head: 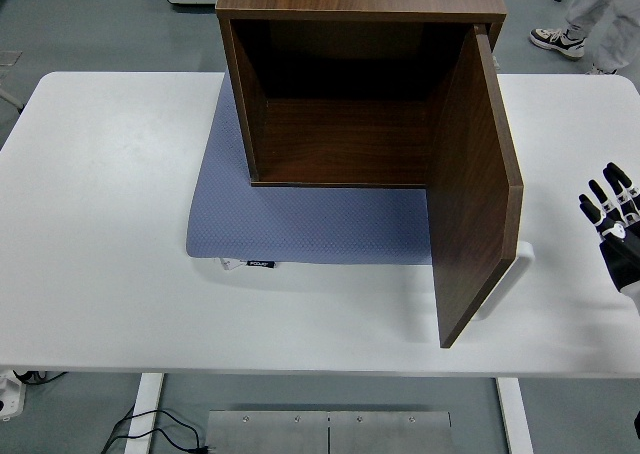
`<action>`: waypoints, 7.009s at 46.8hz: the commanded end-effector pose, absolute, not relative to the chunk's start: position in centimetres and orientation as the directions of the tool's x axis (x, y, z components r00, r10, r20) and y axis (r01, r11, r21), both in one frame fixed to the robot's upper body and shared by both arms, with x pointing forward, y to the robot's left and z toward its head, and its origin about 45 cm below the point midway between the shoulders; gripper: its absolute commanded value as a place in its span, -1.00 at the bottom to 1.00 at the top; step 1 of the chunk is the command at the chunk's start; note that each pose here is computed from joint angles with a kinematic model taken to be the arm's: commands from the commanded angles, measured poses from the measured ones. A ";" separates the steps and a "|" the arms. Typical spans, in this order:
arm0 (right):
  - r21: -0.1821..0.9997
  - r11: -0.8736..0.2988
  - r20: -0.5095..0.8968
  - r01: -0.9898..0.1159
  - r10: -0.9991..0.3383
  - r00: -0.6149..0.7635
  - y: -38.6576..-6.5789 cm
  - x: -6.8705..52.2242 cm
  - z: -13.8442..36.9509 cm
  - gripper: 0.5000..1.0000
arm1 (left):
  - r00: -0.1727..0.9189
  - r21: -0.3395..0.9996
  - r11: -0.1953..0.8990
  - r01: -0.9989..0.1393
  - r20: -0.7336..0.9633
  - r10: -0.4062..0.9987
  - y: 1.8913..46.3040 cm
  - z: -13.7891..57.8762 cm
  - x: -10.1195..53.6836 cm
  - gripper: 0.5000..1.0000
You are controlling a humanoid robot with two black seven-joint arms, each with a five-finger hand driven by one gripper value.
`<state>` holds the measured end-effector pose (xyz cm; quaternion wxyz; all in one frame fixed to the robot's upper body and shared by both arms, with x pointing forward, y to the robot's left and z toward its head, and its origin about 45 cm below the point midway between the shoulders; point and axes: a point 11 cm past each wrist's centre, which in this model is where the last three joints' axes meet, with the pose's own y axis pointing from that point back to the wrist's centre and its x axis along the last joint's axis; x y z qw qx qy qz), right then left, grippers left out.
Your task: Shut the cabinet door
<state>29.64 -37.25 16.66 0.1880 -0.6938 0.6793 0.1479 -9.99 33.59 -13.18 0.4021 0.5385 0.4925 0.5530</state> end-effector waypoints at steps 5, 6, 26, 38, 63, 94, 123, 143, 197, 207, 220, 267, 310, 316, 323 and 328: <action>-0.061 -0.011 -0.465 -0.998 -0.885 0.038 -37.2 29.6 16.6 1.00 | -0.098 0.978 -0.192 0.086 0.200 0.975 33.6 -13.2 -10.0 1.00; -0.061 -0.011 -0.464 -0.998 -0.885 0.038 -37.2 29.6 16.6 1.00 | -0.096 0.978 -0.192 0.086 0.199 0.975 33.6 -13.2 -10.0 1.00; -0.062 -0.013 -0.465 -0.998 -0.885 0.040 -37.2 29.6 16.6 1.00 | -0.096 0.978 -0.192 0.086 0.199 0.975 33.6 -13.2 -10.0 1.00; -0.065 -0.014 -0.456 -0.998 -0.889 0.042 -37.4 29.7 16.9 1.00 | -0.096 0.978 -0.192 0.086 0.199 0.975 33.6 -13.2 -10.0 1.00; -0.072 -0.013 -0.420 -0.997 -0.907 0.042 -38.6 30.0 17.7 1.00 | -0.096 0.978 -0.192 0.086 0.199 0.975 33.6 -13.2 -10.0 1.00; -0.109 -0.031 -0.327 -0.994 -0.943 0.065 -43.5 29.9 20.6 1.00 | -0.096 0.978 -0.192 0.086 0.199 0.975 33.6 -13.2 -10.0 1.00; 0.015 -0.315 -0.330 -0.949 -0.897 0.292 -43.4 23.8 18.2 1.00 | -0.096 0.978 -0.192 0.086 0.199 0.975 33.6 -13.2 -10.0 1.00; 0.020 -0.495 -0.353 -0.869 -0.816 0.457 -38.9 21.5 17.9 1.00 | -0.096 0.978 -0.192 0.086 0.199 0.975 33.6 -13.2 -10.0 1.00; -0.102 -0.634 -0.345 -0.766 -0.700 0.625 -27.6 20.4 17.8 1.00 | -0.096 0.978 -0.192 0.086 0.199 0.975 33.6 -13.2 -10.0 1.00; -0.117 -0.626 -0.353 -0.771 -0.699 0.621 -26.1 20.7 17.5 1.00 | -0.096 0.978 -0.192 0.086 0.199 0.975 33.6 -13.2 -10.0 1.00; -0.147 -0.625 -0.348 -0.766 -0.693 0.632 -23.4 21.3 17.4 1.00 | -0.096 0.978 -0.192 0.086 0.199 0.975 33.6 -13.2 -10.0 1.00; -0.236 -0.581 -0.359 -0.779 -0.693 0.626 -15.7 23.6 18.2 1.00 | -0.096 0.978 -0.192 0.086 0.199 0.975 33.6 -13.2 -10.0 1.00; -0.201 -0.524 -0.389 -0.828 -0.733 0.558 -11.7 25.2 16.2 1.00 | -0.096 0.978 -0.190 0.086 0.198 0.975 33.6 -13.2 -10.0 1.00; -0.195 -0.511 -0.380 -0.837 -0.748 0.544 -11.6 25.8 16.1 1.00 | -0.096 0.978 -0.192 0.086 0.199 0.975 33.6 -13.2 -10.0 1.00; -0.208 -0.512 -0.378 -0.833 -0.743 0.552 -11.2 26.2 16.5 1.00 | -0.096 0.978 -0.192 0.086 0.199 0.975 33.6 -13.2 -10.0 1.00; -0.210 -0.509 -0.373 -0.834 -0.747 0.550 -11.1 26.5 16.6 1.00 | -0.098 0.978 -0.192 0.086 0.200 0.975 33.6 -13.2 -10.0 1.00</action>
